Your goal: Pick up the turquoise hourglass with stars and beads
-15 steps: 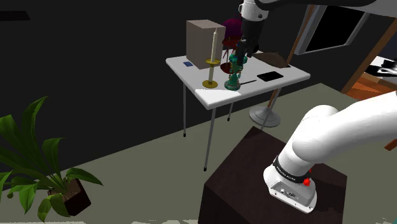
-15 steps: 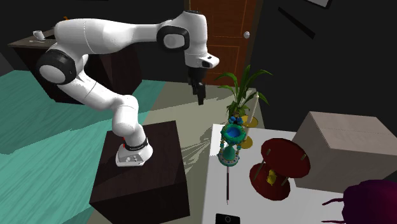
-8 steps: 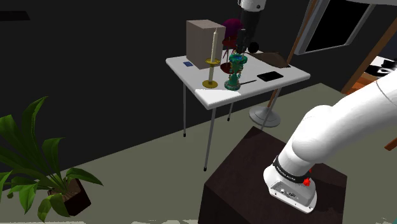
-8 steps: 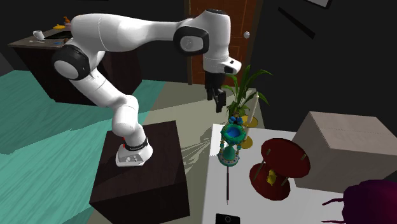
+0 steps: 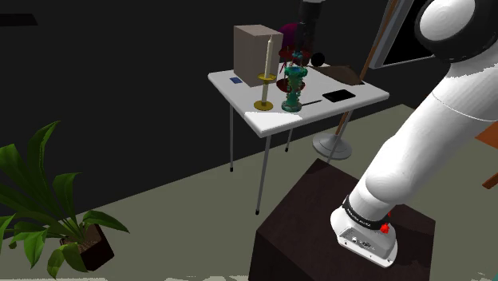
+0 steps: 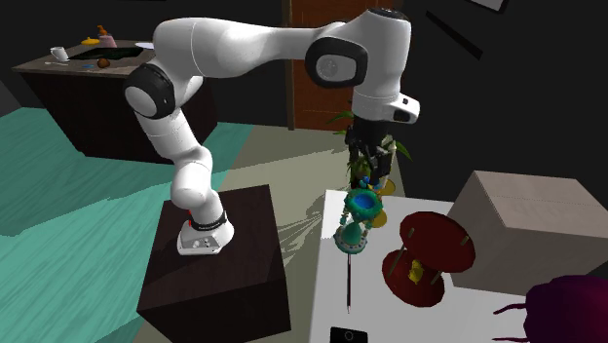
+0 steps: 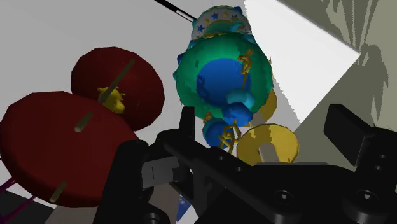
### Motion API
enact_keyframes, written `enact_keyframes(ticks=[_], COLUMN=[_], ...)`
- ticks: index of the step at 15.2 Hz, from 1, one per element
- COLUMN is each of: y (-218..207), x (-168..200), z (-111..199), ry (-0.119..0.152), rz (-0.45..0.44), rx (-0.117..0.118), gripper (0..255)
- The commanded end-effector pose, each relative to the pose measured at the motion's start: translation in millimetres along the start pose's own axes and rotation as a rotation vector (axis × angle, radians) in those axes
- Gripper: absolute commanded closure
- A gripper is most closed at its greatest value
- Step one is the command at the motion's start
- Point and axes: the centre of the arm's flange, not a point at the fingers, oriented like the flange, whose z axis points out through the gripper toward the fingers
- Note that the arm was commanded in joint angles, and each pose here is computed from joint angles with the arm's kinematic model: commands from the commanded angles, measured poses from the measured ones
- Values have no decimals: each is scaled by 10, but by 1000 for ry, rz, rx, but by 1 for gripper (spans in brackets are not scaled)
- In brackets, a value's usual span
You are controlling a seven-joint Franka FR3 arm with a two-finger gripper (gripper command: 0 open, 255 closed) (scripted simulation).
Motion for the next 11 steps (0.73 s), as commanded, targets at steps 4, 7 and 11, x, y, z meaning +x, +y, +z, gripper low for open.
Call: enact_keyframes(ticks=[4, 7, 11], y=[201, 196, 189], x=[96, 93, 90], z=[125, 283, 367], ry=[3, 3, 3], rz=[-15, -15, -15], rx=[8, 8, 8], gripper=[0, 0, 255])
